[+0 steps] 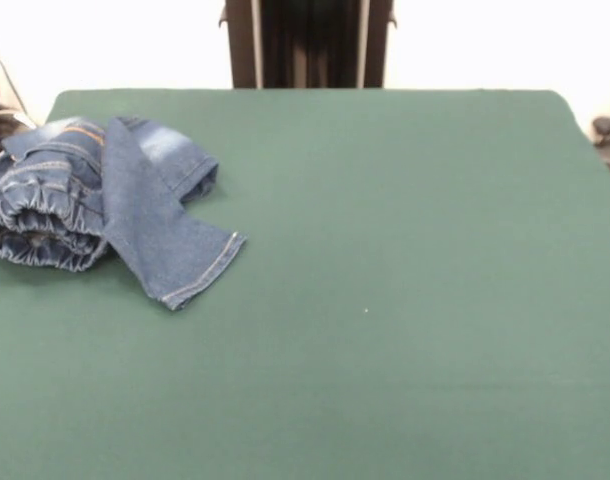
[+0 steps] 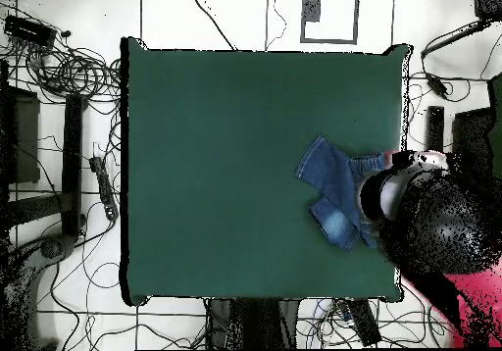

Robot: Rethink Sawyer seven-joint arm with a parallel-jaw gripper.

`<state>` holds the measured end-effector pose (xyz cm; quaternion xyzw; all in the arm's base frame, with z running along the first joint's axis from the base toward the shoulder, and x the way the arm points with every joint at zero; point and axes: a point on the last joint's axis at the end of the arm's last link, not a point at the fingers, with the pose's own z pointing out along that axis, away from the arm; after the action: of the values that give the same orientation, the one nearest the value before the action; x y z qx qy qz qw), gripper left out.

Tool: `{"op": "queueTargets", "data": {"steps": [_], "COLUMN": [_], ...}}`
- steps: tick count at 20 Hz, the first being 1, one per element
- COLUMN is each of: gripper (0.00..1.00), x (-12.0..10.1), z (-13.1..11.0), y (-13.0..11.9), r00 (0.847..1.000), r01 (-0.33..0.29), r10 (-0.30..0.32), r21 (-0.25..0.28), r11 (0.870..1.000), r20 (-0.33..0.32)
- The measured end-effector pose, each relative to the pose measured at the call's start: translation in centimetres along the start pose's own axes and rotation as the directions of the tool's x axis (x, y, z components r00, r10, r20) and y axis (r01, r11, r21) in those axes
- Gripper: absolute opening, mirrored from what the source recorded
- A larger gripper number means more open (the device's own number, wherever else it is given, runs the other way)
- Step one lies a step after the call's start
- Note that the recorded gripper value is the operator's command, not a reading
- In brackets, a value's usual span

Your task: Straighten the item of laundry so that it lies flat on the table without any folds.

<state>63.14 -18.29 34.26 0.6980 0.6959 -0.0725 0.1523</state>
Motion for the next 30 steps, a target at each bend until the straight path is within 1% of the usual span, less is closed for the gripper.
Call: {"op": "queueTargets", "data": {"steps": [1, 4, 6, 8, 10, 12, 15, 17, 18, 20, 21, 22, 24, 25, 30], "gripper": [1.0, 1.0, 1.0, 1.0, 1.0, 1.0, 1.0, 1.0, 1.0, 1.0, 1.0, 1.0, 1.0, 1.0, 1.0], "x": [-1.3, -6.6, -8.2, -9.0, -9.7, -9.7, -9.4, -8.9, -8.1, -7.7, -7.2, -6.9, -6.5, -5.9, -5.1], "z": [0.5, 2.7, 3.6, 4.3, 5.2, 5.7, 6.6, 7.2, 7.7, 7.9, 8.3, 8.6, 9.1, 10.1, 11.8], "y": [-0.5, -2.9, -3.6, -3.9, -3.7, -3.4, -2.5, -1.6, -0.7, -0.2, 0.4, 0.7, 0.9, 0.9, 0.7], "r00": [1.0, 0.997, 0.996, 0.995, 0.994, 0.994, 0.995, 0.996, 0.997, 0.998, 0.999, 0.999, 0.999, 0.999, 1.0], "r01": [-0.014, -0.074, -0.091, -0.099, -0.107, -0.107, -0.1, -0.088, -0.071, -0.061, -0.046, -0.037, -0.027, -0.009, 0.006], "r10": [0.014, 0.073, 0.09, 0.098, 0.107, 0.107, 0.1, 0.088, 0.072, 0.062, 0.048, 0.04, 0.03, 0.013, -0.003], "r21": [0.01, 0.05, 0.062, 0.064, 0.053, 0.042, 0.009, -0.022, -0.054, -0.072, -0.091, -0.099, -0.102, -0.097, -0.075], "r11": [1.0, 0.996, 0.994, 0.993, 0.993, 0.993, 0.995, 0.996, 0.996, 0.996, 0.995, 0.994, 0.994, 0.995, 0.997], "r20": [0.005, 0.02, 0.018, 0.014, 0.004, 0.0, -0.004, 0.0, 0.01, 0.016, 0.024, 0.028, 0.032, 0.036, 0.031]}}
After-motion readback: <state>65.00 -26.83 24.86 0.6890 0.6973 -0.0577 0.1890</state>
